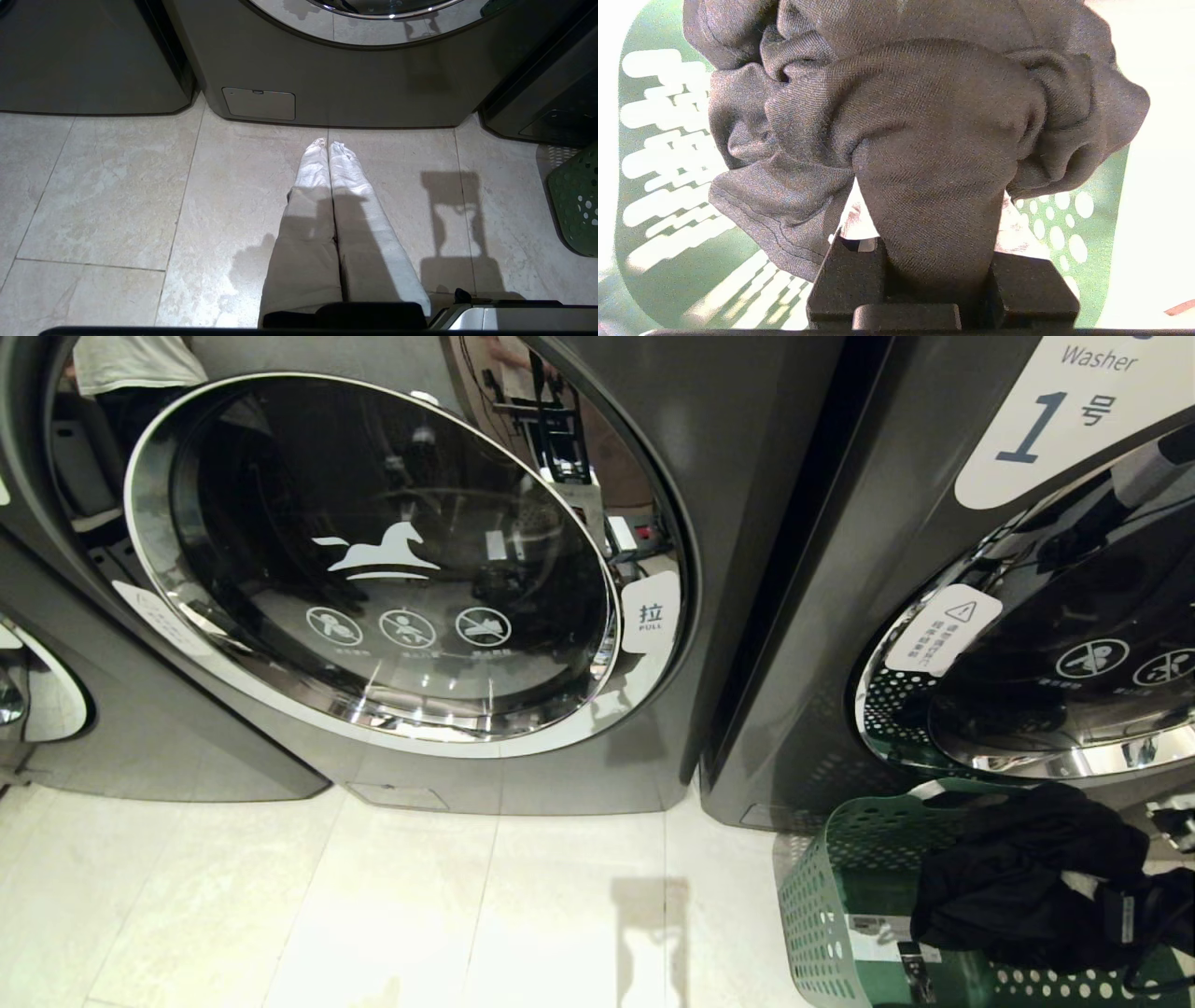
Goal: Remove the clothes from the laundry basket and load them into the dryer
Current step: Take the clothes out of the basket
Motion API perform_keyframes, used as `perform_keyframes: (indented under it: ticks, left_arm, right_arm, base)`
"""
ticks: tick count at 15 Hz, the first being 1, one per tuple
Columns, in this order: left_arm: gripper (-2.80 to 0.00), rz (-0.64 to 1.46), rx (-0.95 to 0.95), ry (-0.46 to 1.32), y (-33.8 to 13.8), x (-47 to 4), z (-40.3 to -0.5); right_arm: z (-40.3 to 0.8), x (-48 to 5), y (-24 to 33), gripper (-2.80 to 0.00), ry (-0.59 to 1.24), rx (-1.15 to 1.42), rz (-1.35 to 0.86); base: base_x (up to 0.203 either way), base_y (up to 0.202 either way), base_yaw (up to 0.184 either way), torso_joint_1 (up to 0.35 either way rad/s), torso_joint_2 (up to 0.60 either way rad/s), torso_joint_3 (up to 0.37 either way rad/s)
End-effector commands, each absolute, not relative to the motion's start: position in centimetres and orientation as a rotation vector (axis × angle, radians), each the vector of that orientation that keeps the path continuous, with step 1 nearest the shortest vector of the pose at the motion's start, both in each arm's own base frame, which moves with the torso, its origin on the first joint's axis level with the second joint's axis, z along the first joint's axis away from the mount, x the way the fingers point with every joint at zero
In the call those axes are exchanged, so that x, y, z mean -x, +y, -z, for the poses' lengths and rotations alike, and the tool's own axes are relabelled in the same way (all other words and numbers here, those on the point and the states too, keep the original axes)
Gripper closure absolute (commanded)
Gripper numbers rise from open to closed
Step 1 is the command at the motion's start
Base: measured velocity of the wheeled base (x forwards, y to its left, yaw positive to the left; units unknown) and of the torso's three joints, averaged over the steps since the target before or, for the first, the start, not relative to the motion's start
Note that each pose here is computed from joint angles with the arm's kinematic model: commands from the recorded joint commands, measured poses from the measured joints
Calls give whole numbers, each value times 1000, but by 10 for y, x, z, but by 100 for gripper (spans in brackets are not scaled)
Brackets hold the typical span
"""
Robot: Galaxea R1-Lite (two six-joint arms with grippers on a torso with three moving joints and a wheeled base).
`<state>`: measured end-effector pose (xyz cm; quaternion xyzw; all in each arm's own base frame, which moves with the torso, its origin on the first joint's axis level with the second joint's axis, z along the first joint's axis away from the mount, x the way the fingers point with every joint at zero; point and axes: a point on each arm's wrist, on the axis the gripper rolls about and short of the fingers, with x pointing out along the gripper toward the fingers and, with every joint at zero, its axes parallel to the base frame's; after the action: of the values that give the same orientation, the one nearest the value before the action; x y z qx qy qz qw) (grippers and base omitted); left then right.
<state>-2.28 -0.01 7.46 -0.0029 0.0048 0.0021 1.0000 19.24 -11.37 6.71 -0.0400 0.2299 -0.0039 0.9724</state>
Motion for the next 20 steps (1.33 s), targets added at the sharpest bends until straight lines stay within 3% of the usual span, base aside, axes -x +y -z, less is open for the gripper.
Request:
perform_keyframes:
  ticks: [1,5,10,14,20]
  left_arm:
    - [0,-5,6,11,0,23,-74]
    - [0,-5,6,9,0,23,-74]
    - [0,-5,6,9,0,23,-74]
    - [0,-5,6,9,0,23,-74]
    - [0,-5,6,9,0,23,-74]
  right_arm:
    - [-102,-155,-88,0,325,176,10]
    - [-119,-116,-38,0,222,249,-92]
    - [-117,-92,5,0,254,130,-106]
    - [-101,-38,4,0,285,97,-103]
    - [-78,7,1,0,174,139,-74]
  base:
    - [0,0,0,0,0,0]
    - [0,0,0,0,0,0]
    - [0,0,0,0,0,0]
    - [0,0,0,0,0,0]
    - [0,0,0,0,0,0]
